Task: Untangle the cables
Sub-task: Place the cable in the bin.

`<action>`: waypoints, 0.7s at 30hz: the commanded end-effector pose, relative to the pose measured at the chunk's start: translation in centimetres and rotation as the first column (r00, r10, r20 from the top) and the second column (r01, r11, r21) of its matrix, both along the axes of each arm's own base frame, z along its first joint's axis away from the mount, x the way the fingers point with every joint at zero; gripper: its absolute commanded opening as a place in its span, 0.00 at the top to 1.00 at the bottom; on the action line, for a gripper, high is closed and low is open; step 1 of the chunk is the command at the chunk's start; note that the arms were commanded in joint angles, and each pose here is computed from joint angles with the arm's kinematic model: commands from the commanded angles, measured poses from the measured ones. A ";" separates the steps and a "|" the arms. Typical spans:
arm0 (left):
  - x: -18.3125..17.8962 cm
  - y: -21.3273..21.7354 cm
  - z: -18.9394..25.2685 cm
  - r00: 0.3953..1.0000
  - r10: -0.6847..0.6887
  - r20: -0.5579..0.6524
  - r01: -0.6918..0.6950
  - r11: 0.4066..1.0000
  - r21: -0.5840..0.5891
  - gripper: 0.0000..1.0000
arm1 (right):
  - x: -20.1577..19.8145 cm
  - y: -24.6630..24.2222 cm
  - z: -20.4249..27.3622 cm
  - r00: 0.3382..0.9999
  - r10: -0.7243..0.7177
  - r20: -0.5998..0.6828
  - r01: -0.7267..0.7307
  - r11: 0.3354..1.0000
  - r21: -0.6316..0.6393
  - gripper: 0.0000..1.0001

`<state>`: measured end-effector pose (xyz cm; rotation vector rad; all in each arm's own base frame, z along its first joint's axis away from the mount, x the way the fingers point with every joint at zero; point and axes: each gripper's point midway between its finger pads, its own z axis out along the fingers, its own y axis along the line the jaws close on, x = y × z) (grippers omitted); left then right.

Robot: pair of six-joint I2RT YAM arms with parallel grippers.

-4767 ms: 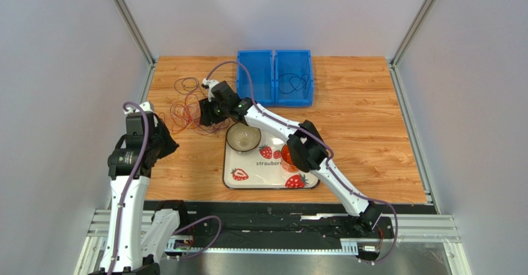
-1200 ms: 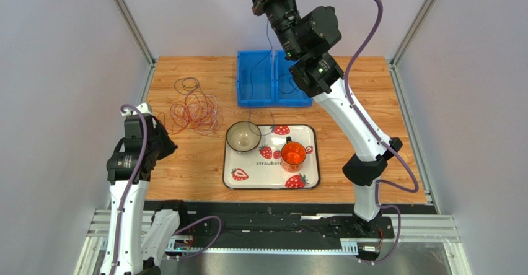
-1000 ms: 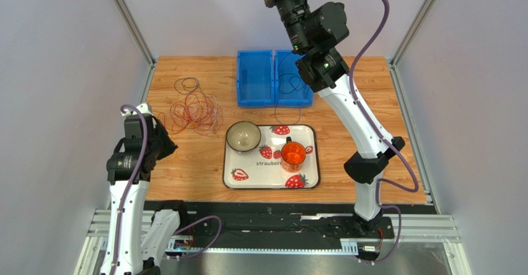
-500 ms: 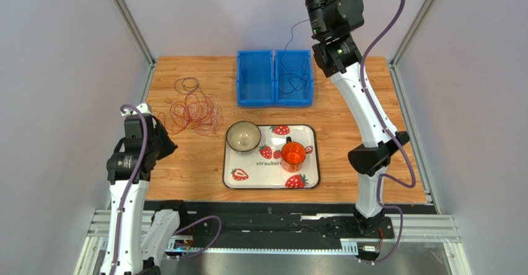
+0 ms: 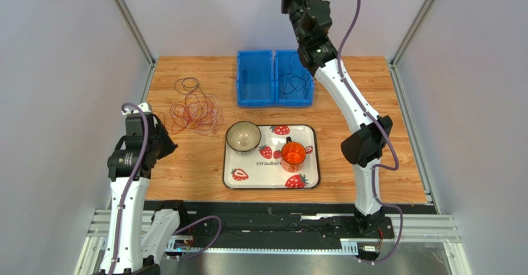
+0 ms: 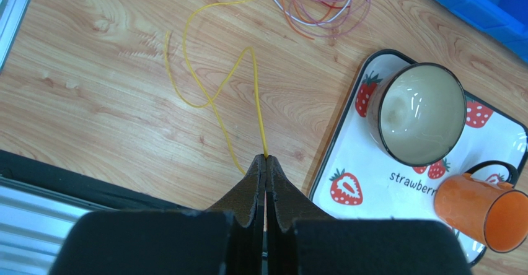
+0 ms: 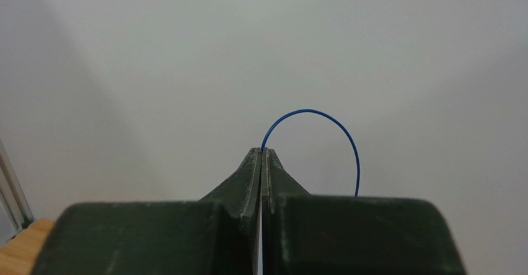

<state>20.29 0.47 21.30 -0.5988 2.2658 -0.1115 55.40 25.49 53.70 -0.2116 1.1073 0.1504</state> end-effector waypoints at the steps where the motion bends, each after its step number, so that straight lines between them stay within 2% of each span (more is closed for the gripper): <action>1: 0.2 0.3 0.1 1.000 0.018 0.007 -0.018 1.000 0.004 1.00 | 0.3 -0.5 -1.3 1.000 0.001 -0.027 0.000 0.999 0.048 1.00; 12: 0.1 0.2 0.2 1.000 0.013 0.015 -0.013 1.000 0.003 1.00 | 1.7 -0.9 -8.9 0.979 0.031 -0.200 -0.011 0.995 0.098 1.00; 21: 0.1 0.2 0.3 1.000 0.014 0.021 -0.014 1.000 0.003 1.00 | 1.4 -0.8 -15.5 0.935 0.087 -0.343 -0.034 0.987 0.156 1.00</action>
